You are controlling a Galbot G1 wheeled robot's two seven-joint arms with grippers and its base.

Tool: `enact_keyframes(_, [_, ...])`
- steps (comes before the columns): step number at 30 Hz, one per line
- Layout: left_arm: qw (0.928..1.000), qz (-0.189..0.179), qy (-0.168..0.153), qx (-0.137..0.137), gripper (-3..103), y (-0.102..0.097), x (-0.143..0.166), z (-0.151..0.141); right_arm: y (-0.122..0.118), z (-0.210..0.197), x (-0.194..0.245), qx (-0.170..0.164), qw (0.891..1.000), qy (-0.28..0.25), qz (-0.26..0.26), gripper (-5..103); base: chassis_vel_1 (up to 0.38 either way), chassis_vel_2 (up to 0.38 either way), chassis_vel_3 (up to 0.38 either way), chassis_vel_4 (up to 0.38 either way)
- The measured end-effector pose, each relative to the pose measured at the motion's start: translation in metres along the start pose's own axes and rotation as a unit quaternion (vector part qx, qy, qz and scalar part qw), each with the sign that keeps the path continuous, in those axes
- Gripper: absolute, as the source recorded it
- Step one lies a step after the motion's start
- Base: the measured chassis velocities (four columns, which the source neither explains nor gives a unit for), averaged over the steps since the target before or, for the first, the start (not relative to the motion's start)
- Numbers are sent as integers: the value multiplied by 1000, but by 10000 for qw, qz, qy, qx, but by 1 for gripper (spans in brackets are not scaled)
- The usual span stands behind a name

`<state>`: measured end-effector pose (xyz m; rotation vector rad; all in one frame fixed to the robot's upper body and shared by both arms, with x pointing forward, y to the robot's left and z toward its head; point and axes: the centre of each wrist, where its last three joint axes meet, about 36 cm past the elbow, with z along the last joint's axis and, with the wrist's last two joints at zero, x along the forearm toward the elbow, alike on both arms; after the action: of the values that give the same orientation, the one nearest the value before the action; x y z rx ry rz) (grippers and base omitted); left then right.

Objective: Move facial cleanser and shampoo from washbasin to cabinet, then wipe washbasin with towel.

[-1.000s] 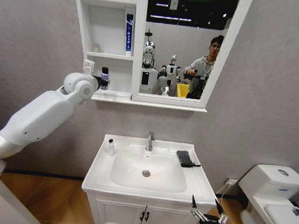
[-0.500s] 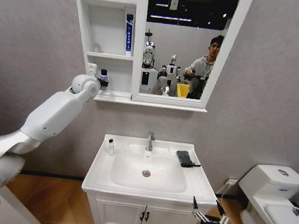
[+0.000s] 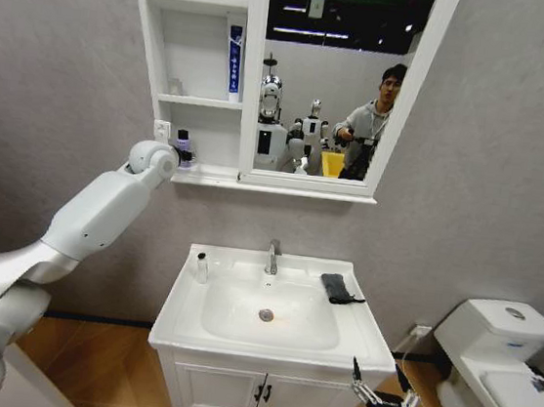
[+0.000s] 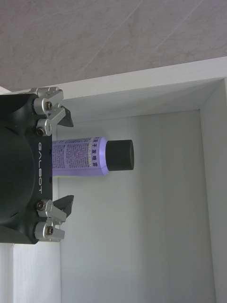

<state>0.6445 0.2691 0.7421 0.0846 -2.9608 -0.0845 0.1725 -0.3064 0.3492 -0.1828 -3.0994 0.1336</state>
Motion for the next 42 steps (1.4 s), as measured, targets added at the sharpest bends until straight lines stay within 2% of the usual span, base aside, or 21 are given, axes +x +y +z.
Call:
enact_keyframes(1, [10000,47,-30,-2,90,4,11,2,1,0,0,-2,10000,-1,-6,100,0,0,0,0])
enact_keyframes(3, [10000,63,-25,9,95,9,20,4,1,0,0,-3,10000,0,-13,100,0,0,0,0])
enact_keyframes(6, [10000,73,5,47,98,15,34,8,2,0,0,-4,10000,4,-18,100,0,0,0,0])
enact_keyframes(7, [9998,146,33,109,100,24,58,16,2,0,-1,-5,10000,11,-32,100,0,0,0,0])
enact_keyframes(9, [9998,179,35,113,100,26,68,19,3,0,-2,-6,10000,14,-39,100,0,0,0,0])
enact_keyframes(12, [9971,761,4,40,100,27,122,45,4,-2,-3,-7,10000,6,-67,100,0,0,0,0])
enact_keyframes(13, [9971,761,4,40,100,27,122,45,4,-2,-3,-7,10000,6,-67,100,0,0,0,0])
enact_keyframes(16, [9905,1340,-205,-213,100,24,148,105,7,-1,-1,12,10000,16,-90,100,0,0,0,0])
enact_keyframes(17, [9905,1340,-205,-213,100,24,148,105,7,-1,-1,12,10000,16,-90,100,0,0,0,0])
enact_keyframes(18, [9873,1473,-370,-464,100,21,152,148,10,1,0,31,9999,35,-123,100,0,0,0,0])
enact_keyframes(19, [9861,1517,-416,-542,100,18,153,169,12,1,1,36,9999,43,-135,100,0,0,0,0])
enact_keyframes(20, [9861,1517,-416,-542,100,18,153,169,12,1,1,36,9999,43,-135,100,0,0,0,0])
enact_keyframes(21, [9864,1495,-382,-575,100,15,152,190,14,2,2,37,9999,47,-141,100,0,0,0,0])
enact_keyframes(25, [9910,1131,-244,-674,100,16,139,239,13,3,5,56,9999,50,-118,100,0,0,0,0])
enact_keyframes(27, [9923,1016,-177,-679,100,16,135,254,12,4,6,67,9999,52,-104,100,0,0,0,0])
enact_keyframes(28, [9944,854,-15,-620,100,15,129,275,10,5,7,81,9999,55,-87,100,0,0,0,0])
enact_keyframes(29, [9944,854,-15,-620,100,15,129,275,10,5,7,81,9999,55,-87,100,0,0,0,0])
enact_keyframes(31, [9962,694,205,-491,100,11,119,306,8,5,8,88,9999,54,-52,100,0,0,0,0])
enact_keyframes(32, [9962,694,205,-491,100,11,119,306,8,5,8,88,9999,54,-52,100,0,0,0,0])
enact_keyframes(34, [9964,600,463,-385,100,-1,109,335,7,5,7,88,10000,35,-2,100,0,0,0,0])
enact_keyframes(42, [9943,654,796,-288,100,-36,97,370,5,7,6,97,9999,61,64,100,0,0,0,0])
